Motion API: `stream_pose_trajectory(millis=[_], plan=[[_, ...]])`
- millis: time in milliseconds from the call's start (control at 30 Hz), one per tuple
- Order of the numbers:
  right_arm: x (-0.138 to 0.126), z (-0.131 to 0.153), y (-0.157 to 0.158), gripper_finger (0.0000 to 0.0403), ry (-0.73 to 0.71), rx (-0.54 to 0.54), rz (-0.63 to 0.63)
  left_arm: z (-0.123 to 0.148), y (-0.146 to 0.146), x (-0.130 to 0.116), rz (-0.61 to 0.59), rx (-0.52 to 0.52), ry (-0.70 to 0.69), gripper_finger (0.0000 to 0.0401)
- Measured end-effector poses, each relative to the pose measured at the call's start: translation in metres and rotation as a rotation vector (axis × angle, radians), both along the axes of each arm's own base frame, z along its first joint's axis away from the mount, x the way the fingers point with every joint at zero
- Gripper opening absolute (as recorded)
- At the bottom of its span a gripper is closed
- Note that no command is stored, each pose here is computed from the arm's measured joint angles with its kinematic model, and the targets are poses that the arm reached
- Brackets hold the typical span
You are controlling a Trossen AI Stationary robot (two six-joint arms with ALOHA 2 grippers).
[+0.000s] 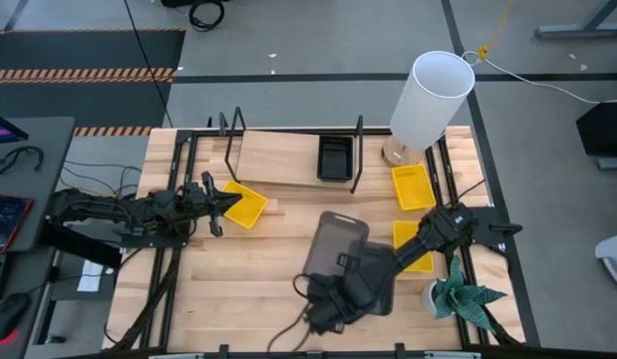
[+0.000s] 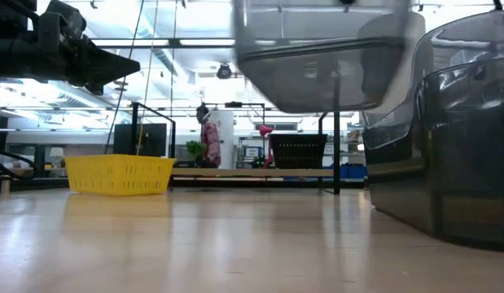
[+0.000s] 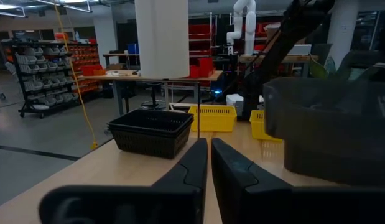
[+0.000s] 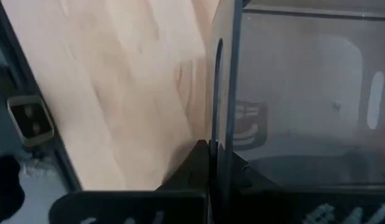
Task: Stack baskets on shelf by color
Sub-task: Stack the light black bin on the top of the light black bin
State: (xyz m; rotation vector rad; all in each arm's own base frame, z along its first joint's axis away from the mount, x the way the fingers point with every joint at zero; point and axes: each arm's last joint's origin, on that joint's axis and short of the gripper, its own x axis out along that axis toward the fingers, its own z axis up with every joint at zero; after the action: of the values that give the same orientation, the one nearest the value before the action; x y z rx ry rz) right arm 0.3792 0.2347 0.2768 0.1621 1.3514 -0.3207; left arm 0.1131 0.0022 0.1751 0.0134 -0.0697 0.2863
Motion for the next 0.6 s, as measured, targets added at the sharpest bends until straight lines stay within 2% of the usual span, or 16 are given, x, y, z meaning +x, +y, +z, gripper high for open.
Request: stream_pose_trajectory(millis=[100,467,600], plan=[[-0.011,0.0,0.01,0.0004,0.033,-0.004,-0.007,0.0,0.0,0.0,0.0,0.0,0.0,0.0033],[-0.042,0.004,0.049,0.0004,0.029,0.009,0.117,0.0,0.0,0.0,0.0,0.0,0.0,0.0027],[-0.053,0.004,0.062,0.0004,0.023,0.015,0.118,0.0,0.0,0.0,0.0,0.0,0.0,0.0026]])
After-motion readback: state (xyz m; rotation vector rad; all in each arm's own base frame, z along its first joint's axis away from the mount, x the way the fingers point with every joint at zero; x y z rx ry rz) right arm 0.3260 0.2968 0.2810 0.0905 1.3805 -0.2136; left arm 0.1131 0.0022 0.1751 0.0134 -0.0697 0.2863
